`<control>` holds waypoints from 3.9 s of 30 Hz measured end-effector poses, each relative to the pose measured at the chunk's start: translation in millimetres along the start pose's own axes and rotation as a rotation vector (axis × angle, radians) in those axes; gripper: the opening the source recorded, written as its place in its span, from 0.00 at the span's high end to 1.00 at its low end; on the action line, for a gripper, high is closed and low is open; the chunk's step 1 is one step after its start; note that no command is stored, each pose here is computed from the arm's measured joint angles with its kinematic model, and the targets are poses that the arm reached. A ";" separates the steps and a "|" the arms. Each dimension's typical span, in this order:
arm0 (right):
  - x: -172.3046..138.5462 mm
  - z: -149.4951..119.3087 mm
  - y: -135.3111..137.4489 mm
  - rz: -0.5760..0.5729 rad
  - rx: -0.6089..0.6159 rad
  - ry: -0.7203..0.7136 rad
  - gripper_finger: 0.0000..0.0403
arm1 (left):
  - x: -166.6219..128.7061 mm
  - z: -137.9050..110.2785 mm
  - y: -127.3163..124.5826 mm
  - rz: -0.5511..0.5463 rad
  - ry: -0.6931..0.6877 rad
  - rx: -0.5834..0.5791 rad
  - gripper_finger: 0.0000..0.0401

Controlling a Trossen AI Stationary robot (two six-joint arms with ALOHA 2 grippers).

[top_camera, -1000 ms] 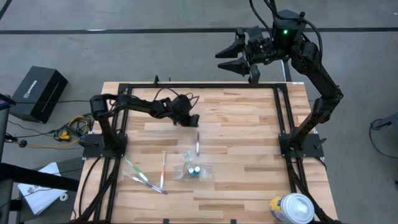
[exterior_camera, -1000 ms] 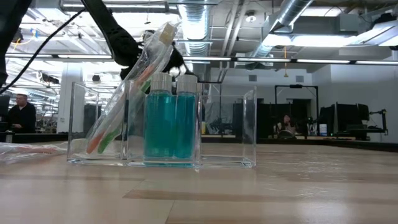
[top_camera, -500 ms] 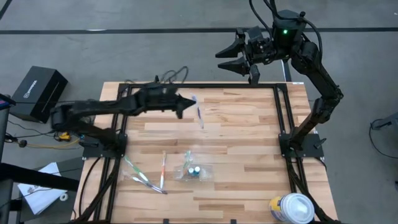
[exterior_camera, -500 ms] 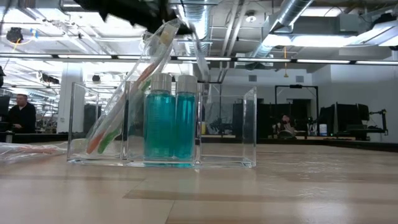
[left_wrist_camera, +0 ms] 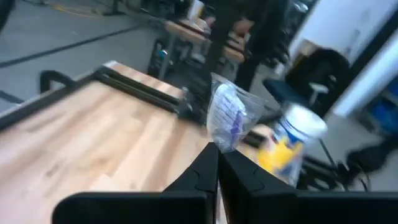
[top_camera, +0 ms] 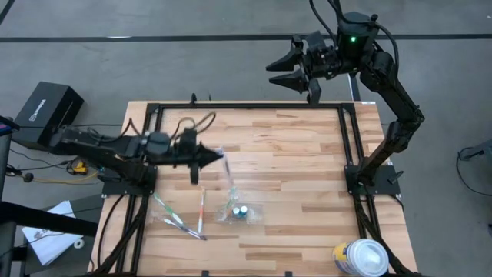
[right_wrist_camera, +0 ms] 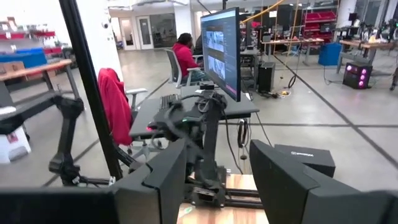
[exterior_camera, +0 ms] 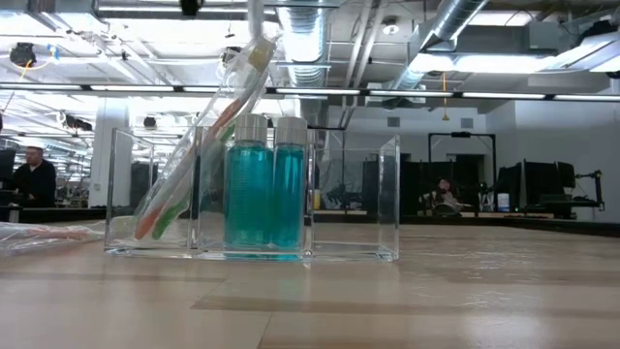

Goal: Pick & Place toothbrushing station
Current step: Put the violet toothbrush into the transparent organizer, then put the orange toothbrush into the transparent organizer

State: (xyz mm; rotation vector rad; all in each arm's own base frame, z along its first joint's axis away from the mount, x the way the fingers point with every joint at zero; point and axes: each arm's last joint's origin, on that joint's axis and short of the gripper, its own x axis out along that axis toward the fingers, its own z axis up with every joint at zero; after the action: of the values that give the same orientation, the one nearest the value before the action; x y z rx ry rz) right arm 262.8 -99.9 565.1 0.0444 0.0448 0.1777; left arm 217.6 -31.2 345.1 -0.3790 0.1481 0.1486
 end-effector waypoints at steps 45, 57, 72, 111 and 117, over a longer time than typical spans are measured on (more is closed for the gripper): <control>70.7 -15.4 -12.3 0.006 0.221 -0.098 0.58 | -15.1 -141.0 -3.8 -0.080 0.214 0.048 1.00; 70.5 -15.1 -12.1 0.010 0.219 -0.100 0.58 | -16.7 -151.8 -1.2 -0.197 0.241 -0.067 0.96; 68.0 -5.6 -8.2 0.101 0.151 -0.170 0.58 | -16.8 -145.5 -7.3 -0.295 0.251 -0.293 0.62; 57.0 0.9 -8.3 0.241 0.104 -0.162 0.58 | -20.0 -175.5 32.9 0.290 0.375 -0.413 0.54; 56.9 1.0 -8.0 0.251 0.084 -0.163 0.58 | -31.0 -189.5 49.6 0.569 0.458 -0.741 0.54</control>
State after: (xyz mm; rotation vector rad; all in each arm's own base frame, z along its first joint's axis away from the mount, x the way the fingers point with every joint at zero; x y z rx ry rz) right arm 320.2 -97.7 563.3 0.1482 -0.1170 0.4230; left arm 156.8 -60.9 158.7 -1.1063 0.6624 0.6880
